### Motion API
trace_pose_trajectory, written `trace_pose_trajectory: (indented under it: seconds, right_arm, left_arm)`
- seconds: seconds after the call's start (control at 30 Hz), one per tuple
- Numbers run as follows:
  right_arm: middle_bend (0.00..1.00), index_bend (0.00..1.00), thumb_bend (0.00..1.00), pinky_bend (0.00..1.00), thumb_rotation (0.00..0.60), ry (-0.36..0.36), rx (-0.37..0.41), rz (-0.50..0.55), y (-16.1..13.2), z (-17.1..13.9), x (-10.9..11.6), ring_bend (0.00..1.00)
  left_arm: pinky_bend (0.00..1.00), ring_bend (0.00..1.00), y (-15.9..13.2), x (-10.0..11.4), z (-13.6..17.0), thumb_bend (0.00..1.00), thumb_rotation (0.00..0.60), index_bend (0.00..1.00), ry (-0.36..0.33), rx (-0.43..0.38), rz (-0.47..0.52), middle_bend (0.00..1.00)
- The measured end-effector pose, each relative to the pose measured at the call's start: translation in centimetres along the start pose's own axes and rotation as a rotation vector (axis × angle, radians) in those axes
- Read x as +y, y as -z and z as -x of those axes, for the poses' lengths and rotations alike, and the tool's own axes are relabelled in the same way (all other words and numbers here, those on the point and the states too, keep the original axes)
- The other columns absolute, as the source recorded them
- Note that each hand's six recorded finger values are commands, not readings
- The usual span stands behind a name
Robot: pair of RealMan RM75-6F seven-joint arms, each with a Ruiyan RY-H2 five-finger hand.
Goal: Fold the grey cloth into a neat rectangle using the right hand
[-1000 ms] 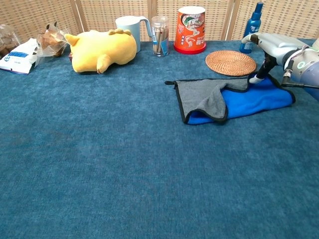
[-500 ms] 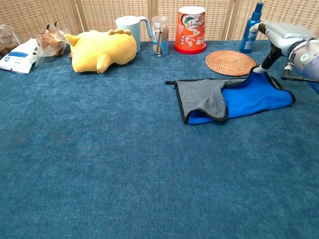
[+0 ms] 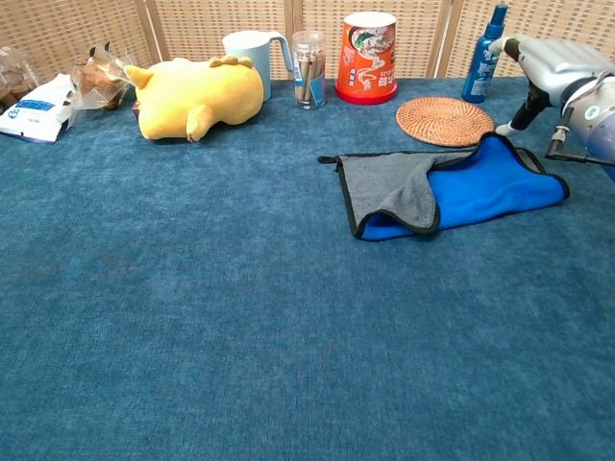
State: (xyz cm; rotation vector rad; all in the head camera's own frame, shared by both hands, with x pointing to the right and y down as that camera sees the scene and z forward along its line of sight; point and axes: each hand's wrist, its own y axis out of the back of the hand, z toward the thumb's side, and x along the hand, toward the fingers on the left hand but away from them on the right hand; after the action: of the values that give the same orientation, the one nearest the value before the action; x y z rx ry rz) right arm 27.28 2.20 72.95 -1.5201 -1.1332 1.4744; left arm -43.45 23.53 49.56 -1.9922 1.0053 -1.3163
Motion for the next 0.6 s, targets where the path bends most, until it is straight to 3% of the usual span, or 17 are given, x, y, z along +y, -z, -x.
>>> trace_pose_trajectory:
  seconds: [0.2,0.6]
  right_arm:
    - [0.00,0.10,0.16,0.37,0.600,-0.011,0.080,0.052,-1.6,-1.3,0.5,0.12]
    - [0.00,0.12,0.15,0.37,0.600,-0.122,0.308,0.073,-4.0,-6.8,1.4,0.12]
  left_arm:
    - [0.07,0.00,0.0,0.1,0.1,0.24,0.600,0.07,-0.002,-0.004,0.001,0.00]
    - [0.07,0.00,-0.1,-0.1,0.0,0.24,0.600,0.07,0.005,-0.006,-0.004,0.00]
